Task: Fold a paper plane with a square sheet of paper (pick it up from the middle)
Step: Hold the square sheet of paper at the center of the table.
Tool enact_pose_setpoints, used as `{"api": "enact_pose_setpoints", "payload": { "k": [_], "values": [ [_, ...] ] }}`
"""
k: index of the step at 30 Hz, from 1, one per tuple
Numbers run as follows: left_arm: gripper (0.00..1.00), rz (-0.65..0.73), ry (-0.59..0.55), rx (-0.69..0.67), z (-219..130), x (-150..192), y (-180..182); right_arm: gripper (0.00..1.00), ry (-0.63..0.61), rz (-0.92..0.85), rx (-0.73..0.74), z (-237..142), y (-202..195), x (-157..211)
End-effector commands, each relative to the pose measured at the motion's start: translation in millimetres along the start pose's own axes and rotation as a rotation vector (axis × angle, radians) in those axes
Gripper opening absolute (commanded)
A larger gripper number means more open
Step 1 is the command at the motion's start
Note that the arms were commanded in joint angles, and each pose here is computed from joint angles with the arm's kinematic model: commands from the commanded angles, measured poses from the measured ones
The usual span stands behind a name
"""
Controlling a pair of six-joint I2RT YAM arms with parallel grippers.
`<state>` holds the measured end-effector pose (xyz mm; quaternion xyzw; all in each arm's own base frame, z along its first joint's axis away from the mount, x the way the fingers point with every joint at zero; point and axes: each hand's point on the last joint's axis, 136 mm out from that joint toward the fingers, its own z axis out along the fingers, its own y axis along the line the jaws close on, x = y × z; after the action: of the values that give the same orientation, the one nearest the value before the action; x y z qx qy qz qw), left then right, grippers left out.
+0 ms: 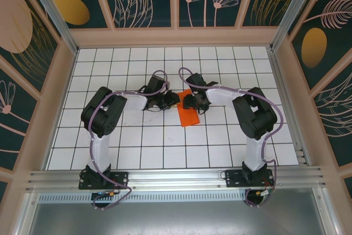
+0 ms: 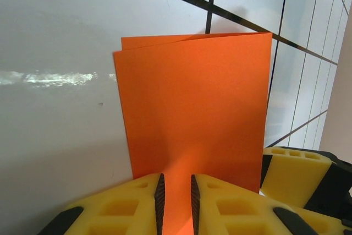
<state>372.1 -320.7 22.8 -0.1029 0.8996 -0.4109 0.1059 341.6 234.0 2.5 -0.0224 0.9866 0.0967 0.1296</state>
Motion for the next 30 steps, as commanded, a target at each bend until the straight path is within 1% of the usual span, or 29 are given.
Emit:
{"api": "enact_pose_setpoints", "payload": {
  "k": [1, 7, 30],
  "values": [
    [0.25, 0.028, 0.004, 0.008, -0.6, -1.2, -9.4, 0.68, 0.201, 0.03, 0.144, 81.4, -54.7, 66.2],
    [0.26, 0.049, -0.02, 0.035, -7.9, -5.4, -21.5, 0.68, 0.209, 0.038, 0.15, 84.5, -57.5, 68.6],
    [0.23, 0.05, -0.036, 0.055, -9.6, -8.7, -26.8, 0.68, 0.231, 0.049, 0.152, 89.0, -63.5, 74.3]
  ]
}}
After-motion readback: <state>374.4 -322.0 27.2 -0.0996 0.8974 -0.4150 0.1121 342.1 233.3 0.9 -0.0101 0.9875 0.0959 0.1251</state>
